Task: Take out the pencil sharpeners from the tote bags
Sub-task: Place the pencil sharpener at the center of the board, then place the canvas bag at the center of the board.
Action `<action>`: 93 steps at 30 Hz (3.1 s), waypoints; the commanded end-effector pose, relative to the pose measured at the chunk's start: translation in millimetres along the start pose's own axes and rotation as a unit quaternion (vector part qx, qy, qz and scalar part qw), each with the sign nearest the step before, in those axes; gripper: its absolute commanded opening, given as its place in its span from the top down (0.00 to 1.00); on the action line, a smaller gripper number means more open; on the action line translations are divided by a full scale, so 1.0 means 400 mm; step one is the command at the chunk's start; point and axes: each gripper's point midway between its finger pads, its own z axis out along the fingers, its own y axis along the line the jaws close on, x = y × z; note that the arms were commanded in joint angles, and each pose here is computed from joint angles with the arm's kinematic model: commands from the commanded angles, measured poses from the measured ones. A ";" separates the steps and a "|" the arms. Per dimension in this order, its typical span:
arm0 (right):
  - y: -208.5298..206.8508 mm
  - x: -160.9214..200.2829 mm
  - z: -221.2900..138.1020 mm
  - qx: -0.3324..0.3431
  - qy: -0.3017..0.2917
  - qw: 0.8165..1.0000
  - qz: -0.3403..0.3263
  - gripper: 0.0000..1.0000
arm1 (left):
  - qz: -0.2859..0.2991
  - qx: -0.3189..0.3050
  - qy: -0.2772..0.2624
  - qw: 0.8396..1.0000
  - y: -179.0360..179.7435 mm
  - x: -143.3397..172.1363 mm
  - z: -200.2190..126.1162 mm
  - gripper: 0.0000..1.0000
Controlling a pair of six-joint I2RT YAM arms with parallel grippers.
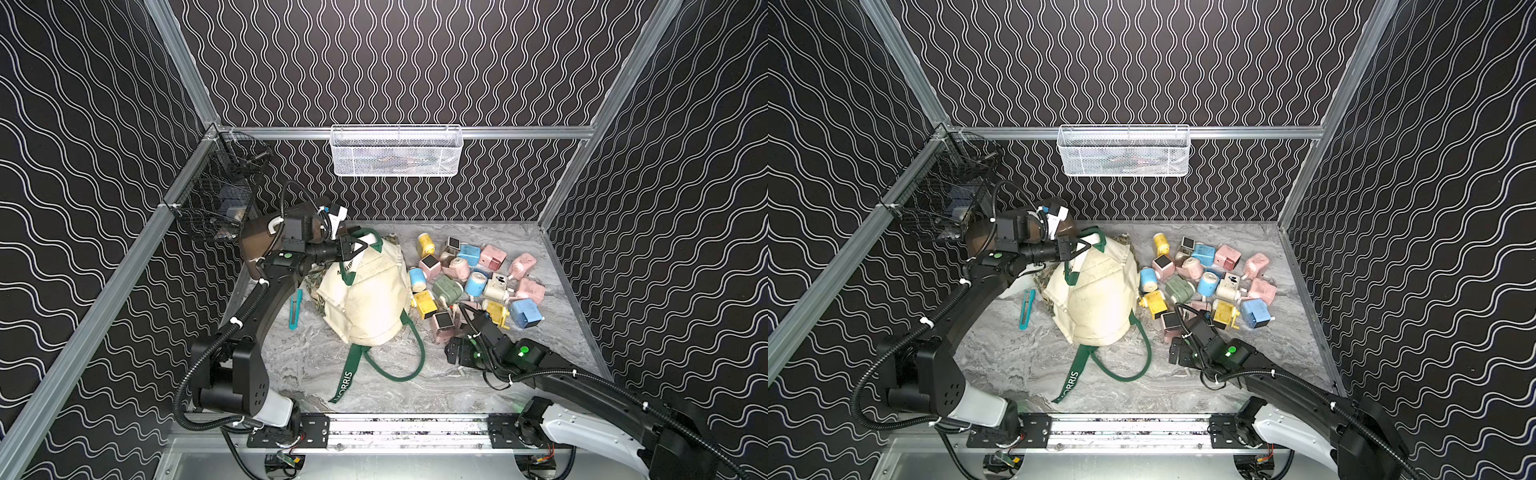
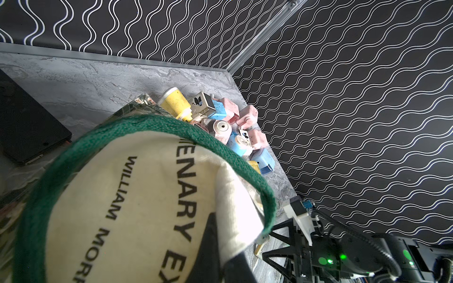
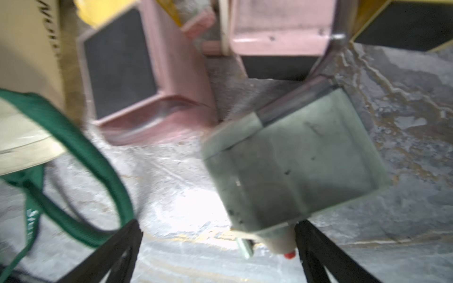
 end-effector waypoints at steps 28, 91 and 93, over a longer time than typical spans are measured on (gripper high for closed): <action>0.424 -0.266 0.155 -0.153 -0.103 0.949 -0.254 0.12 | 0.047 0.074 0.041 0.995 -0.062 0.021 -0.006 1.00; 0.376 -0.891 0.145 -0.285 0.029 0.953 0.093 0.31 | -0.048 -0.259 0.022 0.964 0.129 -0.070 -0.135 0.05; 0.373 -0.893 0.136 -0.284 0.015 0.955 0.079 0.20 | -0.047 -0.248 0.026 0.967 0.120 -0.067 -0.130 0.05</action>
